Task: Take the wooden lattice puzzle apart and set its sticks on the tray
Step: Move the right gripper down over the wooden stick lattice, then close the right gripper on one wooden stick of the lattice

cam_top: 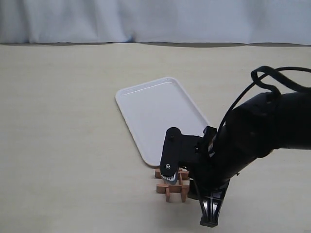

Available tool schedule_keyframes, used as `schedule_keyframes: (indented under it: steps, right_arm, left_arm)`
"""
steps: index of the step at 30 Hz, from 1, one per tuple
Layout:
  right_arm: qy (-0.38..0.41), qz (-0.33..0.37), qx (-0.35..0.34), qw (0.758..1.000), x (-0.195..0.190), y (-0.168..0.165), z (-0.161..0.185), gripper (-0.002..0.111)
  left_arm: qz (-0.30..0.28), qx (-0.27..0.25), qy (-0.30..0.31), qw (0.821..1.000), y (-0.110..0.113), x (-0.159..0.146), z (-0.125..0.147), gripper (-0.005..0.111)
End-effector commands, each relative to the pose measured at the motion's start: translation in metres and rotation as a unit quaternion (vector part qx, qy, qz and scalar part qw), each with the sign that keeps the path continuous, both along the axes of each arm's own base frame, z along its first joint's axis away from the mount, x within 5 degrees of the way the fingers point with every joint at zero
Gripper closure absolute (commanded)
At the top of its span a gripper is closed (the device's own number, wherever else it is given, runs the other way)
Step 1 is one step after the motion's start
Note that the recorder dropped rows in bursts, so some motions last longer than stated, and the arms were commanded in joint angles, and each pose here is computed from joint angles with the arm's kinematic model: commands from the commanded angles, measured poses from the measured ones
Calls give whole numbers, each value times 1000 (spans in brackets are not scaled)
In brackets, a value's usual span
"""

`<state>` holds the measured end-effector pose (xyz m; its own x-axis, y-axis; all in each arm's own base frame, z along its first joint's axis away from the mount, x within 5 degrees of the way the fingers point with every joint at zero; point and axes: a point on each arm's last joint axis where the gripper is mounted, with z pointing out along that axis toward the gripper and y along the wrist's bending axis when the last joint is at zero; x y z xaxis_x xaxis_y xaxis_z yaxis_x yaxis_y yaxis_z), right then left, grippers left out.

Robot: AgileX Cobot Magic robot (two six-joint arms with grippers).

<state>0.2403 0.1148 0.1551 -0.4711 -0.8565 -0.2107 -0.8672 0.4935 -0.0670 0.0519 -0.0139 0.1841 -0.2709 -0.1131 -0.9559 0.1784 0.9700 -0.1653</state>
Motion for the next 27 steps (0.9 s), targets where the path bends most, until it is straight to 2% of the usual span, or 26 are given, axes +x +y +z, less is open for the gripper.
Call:
schedule_keyframes:
  steps: [1,7,14,27]
  right_arm:
    - [-5,26,-24,999,3,-2,-7,69]
    - [2,57,-58,997,0,-8,-19,69]
    - [-19,41,-36,998,4,-4,-21,69]
    - [-9,23,-23,999,3,-3,-21,69]
  left_arm:
    - [-3,-1,-4,1000,0,0,0,107]
    - [-3,-1,-4,1000,0,0,0,107]
    - [-3,-1,-4,1000,0,0,0,107]
    - [-4,-1,-4,1000,0,0,0,107]
